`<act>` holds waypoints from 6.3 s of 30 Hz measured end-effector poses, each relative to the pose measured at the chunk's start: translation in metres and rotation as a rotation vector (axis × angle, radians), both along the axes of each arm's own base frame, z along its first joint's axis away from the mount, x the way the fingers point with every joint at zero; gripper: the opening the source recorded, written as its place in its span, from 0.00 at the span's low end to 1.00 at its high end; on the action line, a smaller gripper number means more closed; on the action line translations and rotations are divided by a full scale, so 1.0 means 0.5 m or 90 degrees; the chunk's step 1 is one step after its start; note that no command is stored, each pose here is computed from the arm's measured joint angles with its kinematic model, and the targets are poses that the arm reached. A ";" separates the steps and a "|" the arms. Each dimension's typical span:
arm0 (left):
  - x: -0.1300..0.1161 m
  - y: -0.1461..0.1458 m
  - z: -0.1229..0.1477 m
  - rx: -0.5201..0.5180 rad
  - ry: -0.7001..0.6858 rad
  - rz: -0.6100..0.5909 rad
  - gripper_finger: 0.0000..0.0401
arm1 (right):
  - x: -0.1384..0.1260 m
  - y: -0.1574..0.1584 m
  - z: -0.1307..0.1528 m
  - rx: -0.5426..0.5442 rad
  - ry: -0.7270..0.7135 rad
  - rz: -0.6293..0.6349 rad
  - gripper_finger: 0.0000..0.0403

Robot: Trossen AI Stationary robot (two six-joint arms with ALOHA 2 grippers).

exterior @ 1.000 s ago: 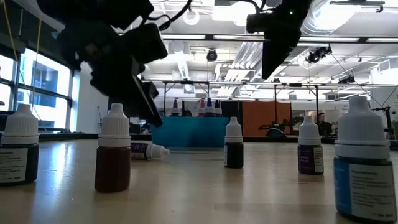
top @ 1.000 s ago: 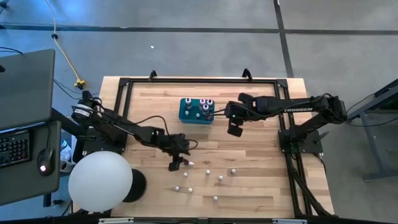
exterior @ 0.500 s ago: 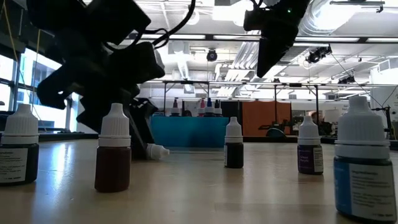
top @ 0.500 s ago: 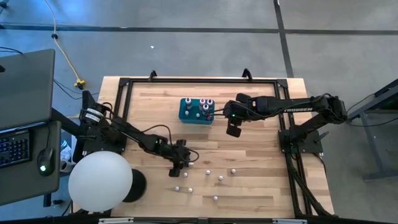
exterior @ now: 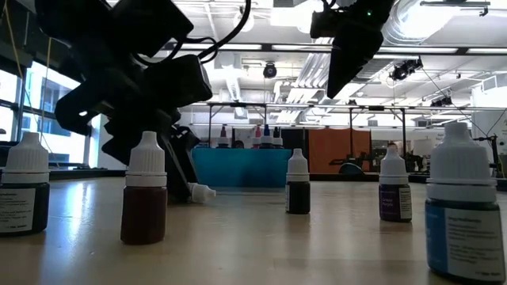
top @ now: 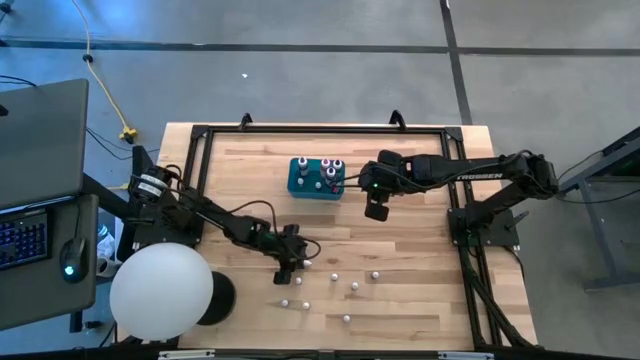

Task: Pick & Place food coloring
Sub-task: Put the purple food coloring bottle into the blue bin, then put the green food coloring bottle into the blue bin

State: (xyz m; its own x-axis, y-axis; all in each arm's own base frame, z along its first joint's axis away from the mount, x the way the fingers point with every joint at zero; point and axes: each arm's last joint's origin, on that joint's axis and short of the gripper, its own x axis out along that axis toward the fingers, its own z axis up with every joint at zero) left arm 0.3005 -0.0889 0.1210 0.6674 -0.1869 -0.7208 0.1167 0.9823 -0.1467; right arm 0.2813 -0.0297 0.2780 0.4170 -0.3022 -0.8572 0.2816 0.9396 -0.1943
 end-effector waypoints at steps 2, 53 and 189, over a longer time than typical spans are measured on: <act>0.000 0.000 -0.001 -0.003 0.003 -0.002 0.42 | 0.000 0.000 0.000 0.005 0.000 0.003 0.18; 0.026 0.175 0.286 0.308 0.087 0.182 0.19 | -0.001 0.003 -0.001 0.035 -0.003 -0.005 0.18; -0.016 0.171 0.276 0.044 0.085 0.091 0.44 | 0.163 0.211 -0.152 0.052 -0.104 0.288 0.18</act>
State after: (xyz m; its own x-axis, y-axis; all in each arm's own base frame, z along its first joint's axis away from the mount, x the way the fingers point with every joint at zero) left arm 0.2926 -0.0033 0.2590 0.5817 -0.0434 -0.8122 -0.0411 0.9957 -0.0827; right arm 0.3630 0.0760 0.2018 0.6222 0.0062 -0.7828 -0.1386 0.9851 -0.1023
